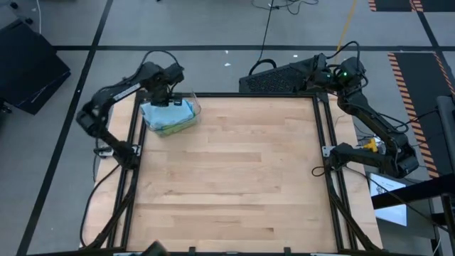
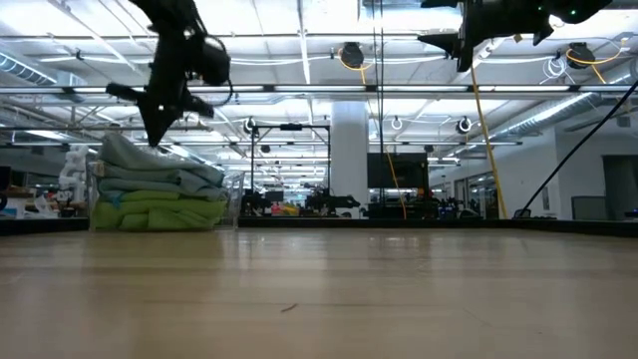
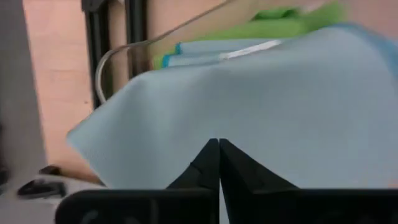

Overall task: Fold microfiber towels
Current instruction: Stack the folded blue microfiber cloth on top of the blue microfiber cloth on the transparent bin, then return to Home Position

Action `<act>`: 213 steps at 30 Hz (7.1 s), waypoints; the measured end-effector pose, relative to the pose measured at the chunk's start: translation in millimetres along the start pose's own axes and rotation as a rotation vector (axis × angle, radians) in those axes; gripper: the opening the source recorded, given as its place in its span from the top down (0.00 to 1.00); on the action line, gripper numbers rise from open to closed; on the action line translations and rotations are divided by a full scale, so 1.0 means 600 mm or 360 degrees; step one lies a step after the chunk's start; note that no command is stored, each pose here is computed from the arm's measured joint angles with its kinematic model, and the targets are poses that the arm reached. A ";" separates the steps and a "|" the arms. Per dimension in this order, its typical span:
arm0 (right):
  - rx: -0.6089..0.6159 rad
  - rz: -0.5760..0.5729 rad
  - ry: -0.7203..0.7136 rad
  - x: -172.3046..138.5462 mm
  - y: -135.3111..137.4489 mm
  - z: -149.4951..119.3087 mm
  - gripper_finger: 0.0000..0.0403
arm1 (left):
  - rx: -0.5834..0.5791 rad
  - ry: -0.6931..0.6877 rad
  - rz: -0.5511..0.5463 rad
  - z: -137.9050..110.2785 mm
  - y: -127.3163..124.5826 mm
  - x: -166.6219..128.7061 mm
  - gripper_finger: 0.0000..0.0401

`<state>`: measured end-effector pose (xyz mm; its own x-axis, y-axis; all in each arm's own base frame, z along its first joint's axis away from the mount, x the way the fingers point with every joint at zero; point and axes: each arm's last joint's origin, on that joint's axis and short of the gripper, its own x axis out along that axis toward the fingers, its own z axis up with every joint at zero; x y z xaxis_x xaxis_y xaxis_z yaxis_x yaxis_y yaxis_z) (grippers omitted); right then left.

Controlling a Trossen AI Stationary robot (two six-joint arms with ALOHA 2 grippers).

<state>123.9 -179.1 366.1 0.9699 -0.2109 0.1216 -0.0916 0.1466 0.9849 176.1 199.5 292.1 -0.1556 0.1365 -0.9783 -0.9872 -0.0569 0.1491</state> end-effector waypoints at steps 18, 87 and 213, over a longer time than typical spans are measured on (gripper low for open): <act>-0.0036 0.0032 -0.0002 -0.008 0.012 -0.009 0.28 | -0.0015 0.0118 -0.0017 0.070 -0.115 0.166 0.97; -0.1466 0.0299 0.0372 0.020 0.018 -0.049 1.00 | 0.0653 -0.1089 -0.1124 -0.121 0.127 -0.247 0.94; -0.2646 0.0419 0.0198 -0.155 -0.248 -0.341 1.00 | 0.1413 -0.1696 -0.1935 -0.356 0.068 0.113 1.00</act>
<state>93.8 16.5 183.1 0.9861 0.0433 0.1602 -0.0007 0.9665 -0.2566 133.1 -5.0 201.4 0.9661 0.2110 -0.1491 -0.2290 0.9664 -0.1164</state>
